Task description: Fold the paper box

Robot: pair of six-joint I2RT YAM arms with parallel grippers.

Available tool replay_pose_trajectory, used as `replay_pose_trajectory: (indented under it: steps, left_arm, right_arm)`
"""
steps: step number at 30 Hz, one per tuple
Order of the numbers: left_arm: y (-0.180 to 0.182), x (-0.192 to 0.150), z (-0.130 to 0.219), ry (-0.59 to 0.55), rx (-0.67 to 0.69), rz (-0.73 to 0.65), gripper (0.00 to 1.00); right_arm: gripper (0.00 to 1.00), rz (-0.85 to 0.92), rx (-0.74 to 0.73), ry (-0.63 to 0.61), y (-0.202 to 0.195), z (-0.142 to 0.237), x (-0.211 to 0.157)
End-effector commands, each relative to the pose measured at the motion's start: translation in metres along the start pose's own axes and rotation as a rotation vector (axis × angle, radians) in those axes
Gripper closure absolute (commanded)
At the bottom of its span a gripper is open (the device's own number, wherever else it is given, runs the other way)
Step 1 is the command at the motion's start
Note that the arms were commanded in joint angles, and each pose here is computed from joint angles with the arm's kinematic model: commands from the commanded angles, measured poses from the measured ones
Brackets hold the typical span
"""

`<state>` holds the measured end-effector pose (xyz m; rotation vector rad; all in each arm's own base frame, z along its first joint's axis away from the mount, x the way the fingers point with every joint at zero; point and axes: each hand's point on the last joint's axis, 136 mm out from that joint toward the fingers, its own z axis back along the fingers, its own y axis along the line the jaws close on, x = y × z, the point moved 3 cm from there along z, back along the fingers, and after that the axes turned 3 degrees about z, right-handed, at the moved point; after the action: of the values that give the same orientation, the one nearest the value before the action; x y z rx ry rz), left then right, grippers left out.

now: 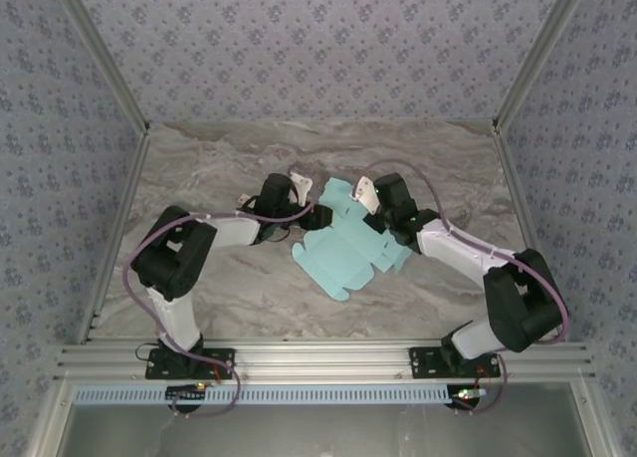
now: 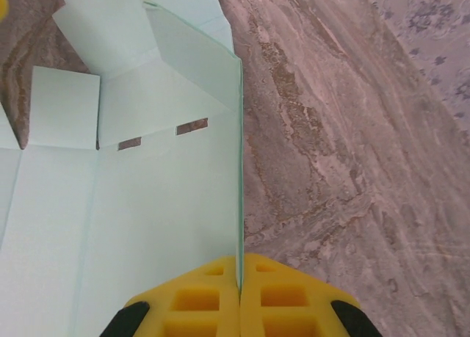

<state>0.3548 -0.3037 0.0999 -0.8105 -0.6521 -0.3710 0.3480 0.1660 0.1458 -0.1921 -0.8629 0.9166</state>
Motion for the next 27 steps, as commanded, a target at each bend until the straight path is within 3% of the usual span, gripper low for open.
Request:
replay_pose_trajectory:
  steps: [1,15,27]
  left_arm:
    - [0.006,-0.002,-0.008,0.036,0.034,-0.052,0.41]
    - [0.020,-0.015,-0.029,0.090,0.159,-0.104,0.40]
    - [-0.011,-0.020,-0.029,0.085,0.016,-0.108,0.48]
  right_arm:
    - [1.00,-0.052,0.067,-0.033,0.001,0.009,0.010]
    - [1.00,-0.072,0.077,-0.039,-0.001,0.008,0.012]
    - [1.00,-0.081,0.070,-0.030,-0.002,0.007,0.010]
